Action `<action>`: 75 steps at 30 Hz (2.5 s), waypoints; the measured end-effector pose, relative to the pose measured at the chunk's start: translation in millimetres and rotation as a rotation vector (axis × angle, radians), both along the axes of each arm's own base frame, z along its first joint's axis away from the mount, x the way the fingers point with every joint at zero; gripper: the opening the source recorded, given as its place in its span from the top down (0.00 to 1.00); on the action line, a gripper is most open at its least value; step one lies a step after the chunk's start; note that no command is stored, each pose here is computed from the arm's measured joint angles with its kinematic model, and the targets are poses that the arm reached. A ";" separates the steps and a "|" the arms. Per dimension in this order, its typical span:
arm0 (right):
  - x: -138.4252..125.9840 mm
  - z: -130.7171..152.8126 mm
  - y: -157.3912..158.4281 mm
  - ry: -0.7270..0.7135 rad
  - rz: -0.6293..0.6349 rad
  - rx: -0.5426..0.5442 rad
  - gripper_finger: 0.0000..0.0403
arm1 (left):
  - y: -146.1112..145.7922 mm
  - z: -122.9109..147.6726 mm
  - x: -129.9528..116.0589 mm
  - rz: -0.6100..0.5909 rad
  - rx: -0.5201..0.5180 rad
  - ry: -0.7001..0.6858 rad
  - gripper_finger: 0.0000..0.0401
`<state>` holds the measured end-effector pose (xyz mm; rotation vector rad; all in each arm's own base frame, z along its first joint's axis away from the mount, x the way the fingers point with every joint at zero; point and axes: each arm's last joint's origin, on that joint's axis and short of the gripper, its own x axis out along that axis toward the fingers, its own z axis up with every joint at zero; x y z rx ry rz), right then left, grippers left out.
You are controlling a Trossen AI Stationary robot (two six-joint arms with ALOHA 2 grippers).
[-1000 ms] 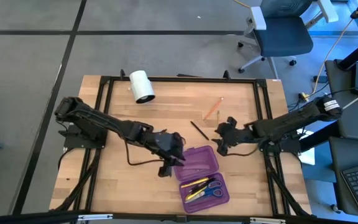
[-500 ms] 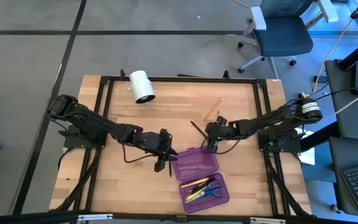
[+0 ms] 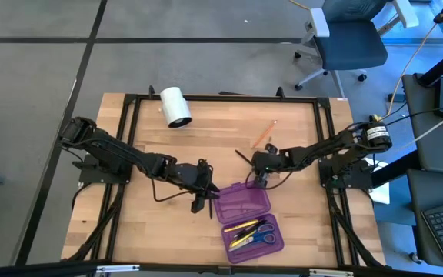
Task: Pick & place school supplies into a supply box
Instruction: Put the top right black pen into the purple supply box, then put the bottom black pen into the purple supply box
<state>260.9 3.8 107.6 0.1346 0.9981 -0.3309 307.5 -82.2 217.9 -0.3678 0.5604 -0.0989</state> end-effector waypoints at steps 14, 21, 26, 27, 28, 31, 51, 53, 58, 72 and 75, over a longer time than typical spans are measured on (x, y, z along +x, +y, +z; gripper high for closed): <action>-6.1 9.7 1.8 -0.003 0.023 -0.020 0.91 | 0.0 -0.2 0.0 0.013 -0.021 0.006 0.74; -20.1 44.3 14.0 -0.082 0.057 0.007 0.90 | -0.5 -1.0 -0.6 0.015 -0.028 0.018 0.75; -34.3 73.0 46.3 -0.186 0.275 0.154 0.90 | 0.7 -6.6 -4.0 0.042 -0.031 0.088 0.76; -38.1 77.0 54.9 -0.197 0.329 0.189 0.90 | 1.3 -8.1 -5.0 0.060 -0.034 0.108 0.76; -41.5 80.3 63.6 -0.209 0.376 0.222 0.89 | 1.8 -9.5 -5.9 0.076 -0.035 0.126 0.76; -52.2 84.9 91.1 -0.216 0.491 0.304 0.89 | 2.8 -12.8 -8.4 0.099 -0.037 0.170 0.76; -42.5 26.1 169.8 -0.168 0.608 0.262 0.89 | 3.2 -9.9 -5.7 0.171 -0.094 0.135 0.78; -37.8 22.5 173.6 -0.156 0.611 0.255 0.89 | 3.2 -9.9 -5.8 0.171 -0.094 0.136 0.78; -32.3 17.9 178.7 -0.125 0.634 0.253 0.89 | 3.2 -9.9 -5.8 0.171 -0.094 0.135 0.78; -41.2 35.4 172.3 -0.094 0.673 0.241 0.64 | 10.4 -10.3 -4.8 0.212 0.040 0.111 0.65; -46.0 50.3 168.5 -0.120 0.671 0.254 0.57 | 12.4 -10.2 -4.2 0.217 0.037 0.109 0.62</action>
